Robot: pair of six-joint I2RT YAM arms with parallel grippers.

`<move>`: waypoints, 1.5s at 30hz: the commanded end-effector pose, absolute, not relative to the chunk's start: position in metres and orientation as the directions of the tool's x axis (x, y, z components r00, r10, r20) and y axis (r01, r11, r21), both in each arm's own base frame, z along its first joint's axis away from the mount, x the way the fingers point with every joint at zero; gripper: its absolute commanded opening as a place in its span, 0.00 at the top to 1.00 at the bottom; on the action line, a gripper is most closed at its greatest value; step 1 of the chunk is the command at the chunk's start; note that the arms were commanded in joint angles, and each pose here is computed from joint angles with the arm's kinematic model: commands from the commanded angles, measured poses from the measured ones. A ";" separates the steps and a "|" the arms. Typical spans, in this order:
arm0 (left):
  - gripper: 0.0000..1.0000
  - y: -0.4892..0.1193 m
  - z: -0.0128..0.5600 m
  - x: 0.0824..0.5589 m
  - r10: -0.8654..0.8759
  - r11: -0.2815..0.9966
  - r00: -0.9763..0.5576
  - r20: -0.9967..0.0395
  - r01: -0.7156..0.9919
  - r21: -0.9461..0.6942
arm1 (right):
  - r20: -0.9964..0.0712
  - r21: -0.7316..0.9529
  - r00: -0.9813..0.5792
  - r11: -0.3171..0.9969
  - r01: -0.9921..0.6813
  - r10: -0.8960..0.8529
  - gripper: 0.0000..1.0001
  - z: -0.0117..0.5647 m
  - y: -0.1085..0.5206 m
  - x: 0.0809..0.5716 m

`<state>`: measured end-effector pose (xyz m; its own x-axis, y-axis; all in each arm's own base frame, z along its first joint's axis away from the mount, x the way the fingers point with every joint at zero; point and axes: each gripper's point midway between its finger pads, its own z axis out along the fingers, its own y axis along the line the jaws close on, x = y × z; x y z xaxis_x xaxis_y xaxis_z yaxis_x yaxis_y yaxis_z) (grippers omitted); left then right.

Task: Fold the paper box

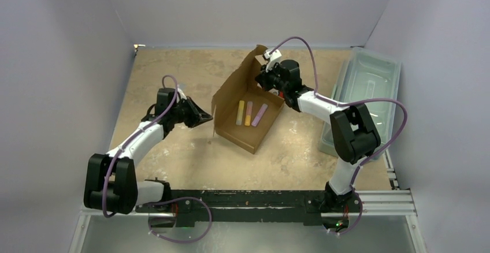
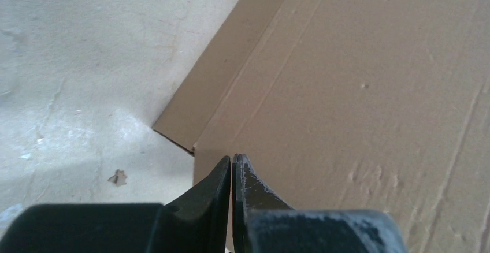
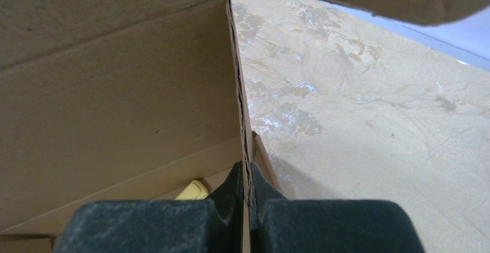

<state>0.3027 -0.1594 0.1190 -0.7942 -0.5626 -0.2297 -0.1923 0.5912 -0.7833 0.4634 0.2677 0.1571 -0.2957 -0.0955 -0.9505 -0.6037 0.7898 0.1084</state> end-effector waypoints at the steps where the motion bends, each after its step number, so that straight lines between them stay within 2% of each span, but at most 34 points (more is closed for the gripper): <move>1: 0.94 -0.145 0.132 0.310 -0.559 0.661 -0.752 -0.349 -0.151 -0.735 | -0.956 0.072 -0.272 0.806 -0.588 -0.113 1.00 0.169 0.263 0.467; 6: 0.71 -0.122 0.171 0.314 -0.539 0.699 -0.687 -0.488 -0.041 -0.714 | -0.955 0.059 -0.269 0.815 -0.577 -0.121 1.00 0.171 0.261 0.474; 11: 0.44 -0.107 0.248 0.320 -0.488 0.722 -0.569 -0.662 0.163 -0.672 | -0.955 0.030 -0.254 0.805 -0.592 -0.151 1.00 0.169 0.258 0.475; 13: 0.39 -0.114 0.278 0.321 -0.464 0.703 -0.542 -0.700 0.256 -0.664 | -0.955 0.028 -0.252 0.799 -0.601 -0.157 1.00 0.168 0.259 0.474; 17: 0.35 -0.131 0.328 0.321 -0.437 0.633 -0.512 -0.739 0.409 -0.657 | -0.954 0.029 -0.253 0.792 -0.610 -0.160 1.00 0.168 0.259 0.472; 20: 0.30 -0.142 0.354 0.320 -0.380 0.631 -0.483 -0.789 0.488 -0.603 | -0.954 0.029 -0.251 0.789 -0.614 -0.161 1.00 0.169 0.260 0.471; 28: 0.29 -0.174 0.361 0.322 -0.112 0.725 -0.444 -0.889 0.575 -0.379 | -0.953 0.037 -0.258 0.787 -0.616 -0.157 1.00 0.168 0.261 0.472; 33: 0.29 -0.202 0.349 0.324 0.004 0.761 -0.457 -0.890 0.578 -0.294 | -0.953 0.041 -0.261 0.786 -0.617 -0.155 1.00 0.167 0.261 0.471; 38: 0.31 -0.214 0.321 0.333 0.109 0.825 -0.524 -0.845 0.522 -0.217 | -0.952 0.042 -0.262 0.784 -0.619 -0.156 1.00 0.167 0.262 0.470; 41: 0.40 -0.218 0.309 0.337 0.146 0.837 -0.545 -0.826 0.513 -0.191 | -0.953 0.043 -0.262 0.783 -0.620 -0.154 1.00 0.168 0.262 0.470; 45: 0.65 -0.219 0.295 0.340 0.170 0.846 -0.570 -0.804 0.502 -0.177 | -0.953 0.044 -0.261 0.781 -0.622 -0.154 1.00 0.168 0.263 0.470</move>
<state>0.3342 -0.2294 0.2890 -0.5907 0.1386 -0.7949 0.5273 0.8119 -0.2503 0.4670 0.2622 0.1580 -0.2731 -0.1521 -0.9499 -0.6153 0.7866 0.0510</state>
